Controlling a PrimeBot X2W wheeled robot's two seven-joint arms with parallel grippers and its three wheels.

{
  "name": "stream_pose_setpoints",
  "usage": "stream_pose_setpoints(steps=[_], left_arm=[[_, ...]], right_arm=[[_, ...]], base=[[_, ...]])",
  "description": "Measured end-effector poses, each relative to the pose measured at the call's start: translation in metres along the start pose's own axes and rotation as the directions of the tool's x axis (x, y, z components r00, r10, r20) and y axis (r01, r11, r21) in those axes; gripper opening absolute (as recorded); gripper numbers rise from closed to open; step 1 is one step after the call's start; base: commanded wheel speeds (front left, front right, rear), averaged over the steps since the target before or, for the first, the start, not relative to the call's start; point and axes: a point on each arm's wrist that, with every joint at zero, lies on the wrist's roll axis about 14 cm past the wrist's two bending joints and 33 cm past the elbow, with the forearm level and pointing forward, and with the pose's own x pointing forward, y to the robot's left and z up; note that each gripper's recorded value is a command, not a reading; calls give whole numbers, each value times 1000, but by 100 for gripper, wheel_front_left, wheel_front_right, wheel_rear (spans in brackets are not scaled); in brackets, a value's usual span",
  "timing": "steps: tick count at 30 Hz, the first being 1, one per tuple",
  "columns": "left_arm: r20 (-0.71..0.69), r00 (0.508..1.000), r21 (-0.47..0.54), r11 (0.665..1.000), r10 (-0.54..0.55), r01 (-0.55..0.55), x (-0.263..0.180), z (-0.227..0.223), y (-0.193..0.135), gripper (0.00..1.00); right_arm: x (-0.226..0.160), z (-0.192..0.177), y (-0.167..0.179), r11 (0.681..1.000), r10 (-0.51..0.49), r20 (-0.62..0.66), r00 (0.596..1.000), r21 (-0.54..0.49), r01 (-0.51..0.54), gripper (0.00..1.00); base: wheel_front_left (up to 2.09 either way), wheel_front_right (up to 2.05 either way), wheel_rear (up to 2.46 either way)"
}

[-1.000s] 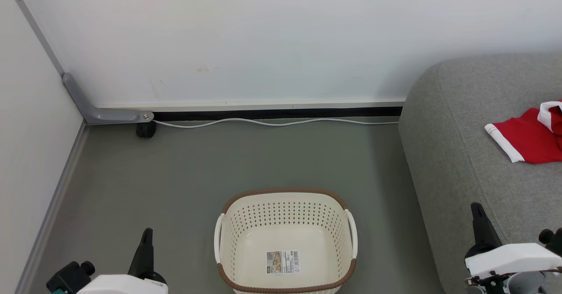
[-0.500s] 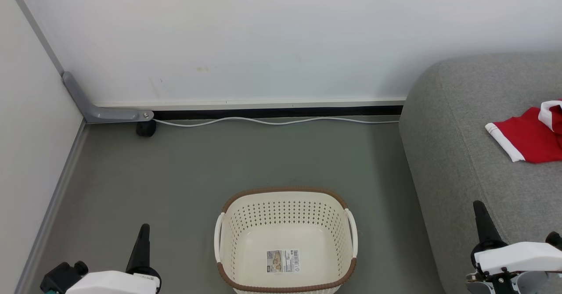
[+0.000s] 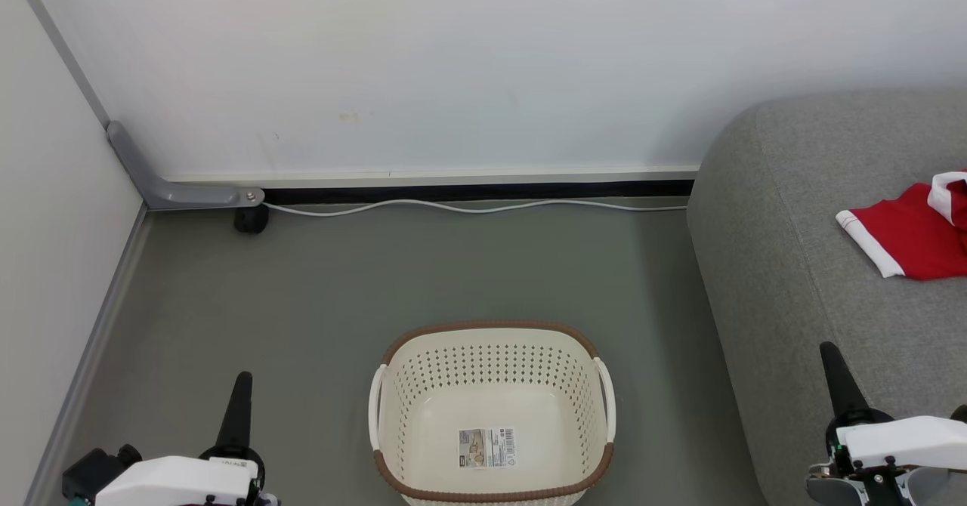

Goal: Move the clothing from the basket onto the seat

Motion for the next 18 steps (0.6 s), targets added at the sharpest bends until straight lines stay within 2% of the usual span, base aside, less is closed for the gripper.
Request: stream_pose_setpoints(steps=[18], left_arm=[[2, 999, -193, 980, -47, 46, 4, 6, -13, 0]], right_arm=[[1, 6, 7, 977, 26, 8, 1000, 212, -27, 0]], base=[[0, 0, 0]])
